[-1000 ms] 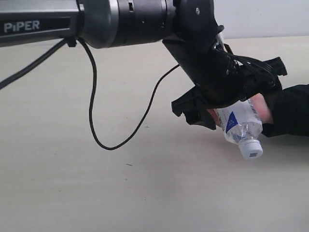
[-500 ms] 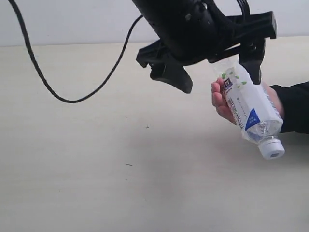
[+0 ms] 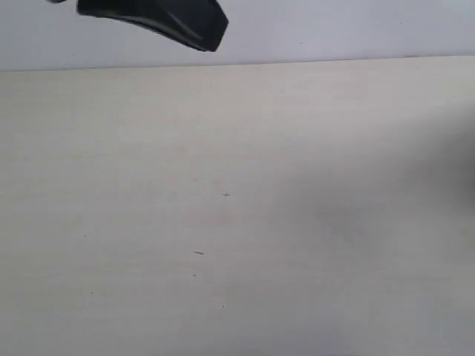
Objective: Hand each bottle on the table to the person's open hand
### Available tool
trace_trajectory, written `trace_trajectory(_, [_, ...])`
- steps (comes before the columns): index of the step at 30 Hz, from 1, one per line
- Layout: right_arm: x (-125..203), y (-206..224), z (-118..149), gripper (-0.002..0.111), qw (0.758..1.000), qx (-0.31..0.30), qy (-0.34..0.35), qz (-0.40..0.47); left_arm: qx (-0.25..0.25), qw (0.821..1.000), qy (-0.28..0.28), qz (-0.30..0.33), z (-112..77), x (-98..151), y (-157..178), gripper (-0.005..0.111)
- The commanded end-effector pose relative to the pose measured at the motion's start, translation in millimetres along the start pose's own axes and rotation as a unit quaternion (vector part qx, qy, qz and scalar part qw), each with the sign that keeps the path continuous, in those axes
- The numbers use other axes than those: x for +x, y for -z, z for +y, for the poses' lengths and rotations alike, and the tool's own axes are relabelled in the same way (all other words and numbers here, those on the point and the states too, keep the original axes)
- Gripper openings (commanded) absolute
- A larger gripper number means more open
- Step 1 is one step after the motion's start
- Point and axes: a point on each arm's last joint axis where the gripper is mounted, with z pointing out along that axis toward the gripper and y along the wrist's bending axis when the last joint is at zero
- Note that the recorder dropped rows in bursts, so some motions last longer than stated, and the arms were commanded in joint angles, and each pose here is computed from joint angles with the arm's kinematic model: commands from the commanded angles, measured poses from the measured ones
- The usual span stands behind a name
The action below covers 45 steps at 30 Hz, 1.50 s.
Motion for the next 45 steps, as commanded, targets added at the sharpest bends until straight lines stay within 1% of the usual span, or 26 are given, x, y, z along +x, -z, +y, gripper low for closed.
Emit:
trace_trajectory(1, [0.3, 0.2, -0.2, 0.000, 1.000, 0.002, 0.000, -0.006, 0.009, 0.995, -0.022, -0.101, 9.8, 30.7, 19.7, 0.000])
trace_trajectory(2, [0.3, 0.2, -0.2, 0.000, 1.000, 0.002, 0.000, -0.006, 0.008, 0.993, -0.026, -0.114, 13.5, 40.1, 18.0, 0.000])
trace_trajectory(5, [0.3, 0.2, -0.2, 0.000, 1.000, 0.002, 0.000, -0.006, 0.013, 0.979, -0.043, -0.197, 23.2, 65.2, 21.5, 0.000])
trace_trajectory(8, [0.3, 0.2, -0.2, 0.000, 1.000, 0.002, 0.000, -0.006, 0.013, 0.959, -0.068, -0.275, 34.3, 92.8, 20.0, 0.000])
trace_trajectory(10, [0.3, 0.2, -0.2, 0.000, 1.000, 0.002, 0.000, -0.006, 0.014, 0.941, -0.076, -0.330, 42.6, 113.3, 18.2, 0.000])
trace_trajectory(11, [0.3, 0.2, -0.2, 0.000, 1.000, 0.002, 0.000, -0.006, 0.013, 0.934, -0.078, -0.348, 47.2, 124.7, 15.5, 0.000])
trace_trajectory(12, [0.3, 0.2, -0.2, 0.000, 1.000, 0.002, 0.000, -0.006, 0.014, 0.921, -0.080, -0.382, 51.2, 134.0, 15.0, 0.000])
trace_trajectory(13, [0.3, 0.2, -0.2, 0.000, 1.000, 0.002, 0.000, -0.006, 0.014, 0.914, -0.081, -0.398, 55.7, 145.5, 12.3, 0.000])
trace_trajectory(14, [0.3, 0.2, -0.2, 0.000, 1.000, 0.002, 0.000, -0.006, 0.015, 0.902, -0.080, -0.424, 58.9, 152.7, 12.0, 0.000])
trace_trajectory(15, [0.3, 0.2, -0.2, 0.000, 1.000, 0.002, 0.000, -0.006, 0.015, 0.891, -0.079, -0.446, 64.1, 165.6, 9.0, 0.000])
trace_trajectory(17, [0.3, 0.2, -0.2, 0.000, 1.000, 0.002, 0.000, -0.006, 0.017, 0.869, -0.080, -0.489, 70.0, 179.6, 7.9, 0.000])
trace_trajectory(18, [0.3, 0.2, -0.2, 0.000, 1.000, 0.002, 0.000, -0.006, 0.015, 0.853, -0.084, -0.515, 74.1, 189.4, 6.8, 0.000])
trace_trajectory(21, [0.3, 0.2, -0.2, 0.000, 1.000, 0.002, 0.000, -0.006, -0.011, 0.821, -0.115, -0.559, 82.0, 206.4, 4.7, 0.000])
trace_trajectory(24, [0.3, 0.2, -0.2, 0.000, 1.000, 0.002, 0.000, -0.006, -0.039, 0.816, -0.127, -0.562, 87.8, 214.0, 1.1, 0.000])
trace_trajectory(25, [0.3, 0.2, -0.2, 0.000, 1.000, 0.002, 0.000, -0.006, -0.047, 0.818, -0.129, -0.559, 89.0, 214.8, 0.2, 0.000])
trace_trajectory(27, [0.3, 0.2, -0.2, 0.000, 1.000, 0.002, 0.000, -0.006, -0.056, 0.827, -0.134, -0.543, 90.7, 216.3, -3.1, 0.000])
trace_trajectory(30, [0.3, 0.2, -0.2, 0.000, 1.000, 0.002, 0.000, -0.006, -0.057, 0.836, -0.136, -0.529, 90.9, 217.5, -5.7, 0.000])
trace_trajectory(33, [0.3, 0.2, -0.2, 0.000, 1.000, 0.002, 0.000, -0.006, -0.056, 0.839, -0.137, -0.523, 91.0, 218.1, -6.9, 0.000])
trace_trajectory(45, [0.3, 0.2, -0.3, 0.000, 1.000, 0.002, 0.001, -0.006, -0.057, 0.839, -0.138, -0.523, 91.0, 218.2, -7.0, 0.000])
